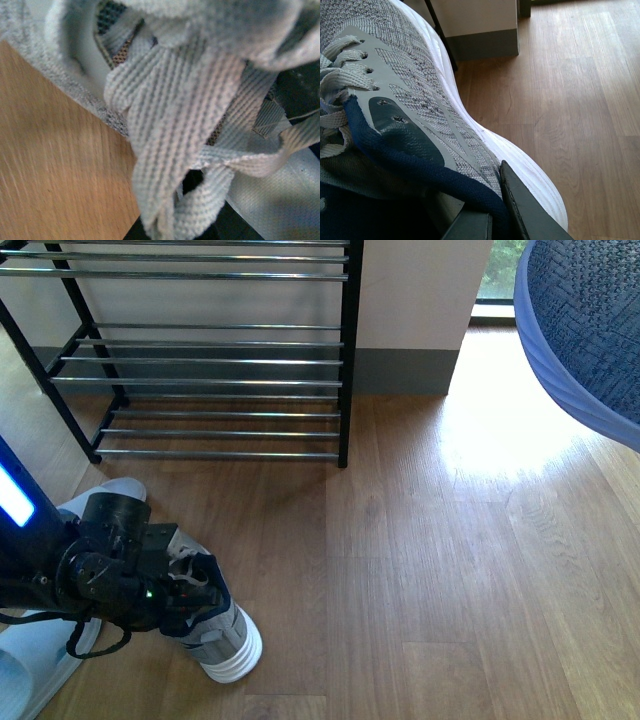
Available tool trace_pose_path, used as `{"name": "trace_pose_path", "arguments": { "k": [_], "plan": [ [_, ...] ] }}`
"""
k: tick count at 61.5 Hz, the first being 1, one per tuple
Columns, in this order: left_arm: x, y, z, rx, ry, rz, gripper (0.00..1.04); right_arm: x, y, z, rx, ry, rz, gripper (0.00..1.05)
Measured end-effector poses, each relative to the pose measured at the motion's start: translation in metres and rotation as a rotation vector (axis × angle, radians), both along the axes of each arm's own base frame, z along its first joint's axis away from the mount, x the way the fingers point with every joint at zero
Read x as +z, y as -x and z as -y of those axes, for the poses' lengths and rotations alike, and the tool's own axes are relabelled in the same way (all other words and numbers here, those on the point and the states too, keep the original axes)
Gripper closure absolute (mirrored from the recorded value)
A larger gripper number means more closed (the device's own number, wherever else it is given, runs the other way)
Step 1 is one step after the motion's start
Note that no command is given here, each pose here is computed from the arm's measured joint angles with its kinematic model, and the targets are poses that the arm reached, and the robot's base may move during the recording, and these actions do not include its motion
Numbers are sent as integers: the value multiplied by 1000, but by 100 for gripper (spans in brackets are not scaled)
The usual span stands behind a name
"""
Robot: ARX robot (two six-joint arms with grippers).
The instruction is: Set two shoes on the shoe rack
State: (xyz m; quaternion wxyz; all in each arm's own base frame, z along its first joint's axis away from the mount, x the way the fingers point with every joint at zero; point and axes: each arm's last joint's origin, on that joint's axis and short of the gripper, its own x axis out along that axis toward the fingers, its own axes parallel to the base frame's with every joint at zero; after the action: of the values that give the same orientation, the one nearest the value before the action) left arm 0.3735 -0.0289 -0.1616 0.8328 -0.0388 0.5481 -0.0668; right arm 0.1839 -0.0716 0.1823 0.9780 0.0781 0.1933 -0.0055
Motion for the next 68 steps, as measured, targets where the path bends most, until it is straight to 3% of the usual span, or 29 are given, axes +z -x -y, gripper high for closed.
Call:
{"name": "trace_pose_path", "arguments": {
  "k": [10,19,29,38,51,68],
  "plan": [
    [20,4,-16,-42,-82,118,102,0,0,0,-1,0,0,103],
    [70,28,-28,-56,-162,204,102,0,0,0,0,0,0,103],
    [132,79,-19,-100,-206,261,102,0,0,0,0,0,0,103],
    [171,113,-16,-127,-214,307,102,0,0,0,0,0,0,103],
    [230,149,-30,-12,-257,425,102,0,0,0,0,0,0,103],
    [280,184,-46,157,-223,551,102,0,0,0,0,0,0,103]
  ]
}}
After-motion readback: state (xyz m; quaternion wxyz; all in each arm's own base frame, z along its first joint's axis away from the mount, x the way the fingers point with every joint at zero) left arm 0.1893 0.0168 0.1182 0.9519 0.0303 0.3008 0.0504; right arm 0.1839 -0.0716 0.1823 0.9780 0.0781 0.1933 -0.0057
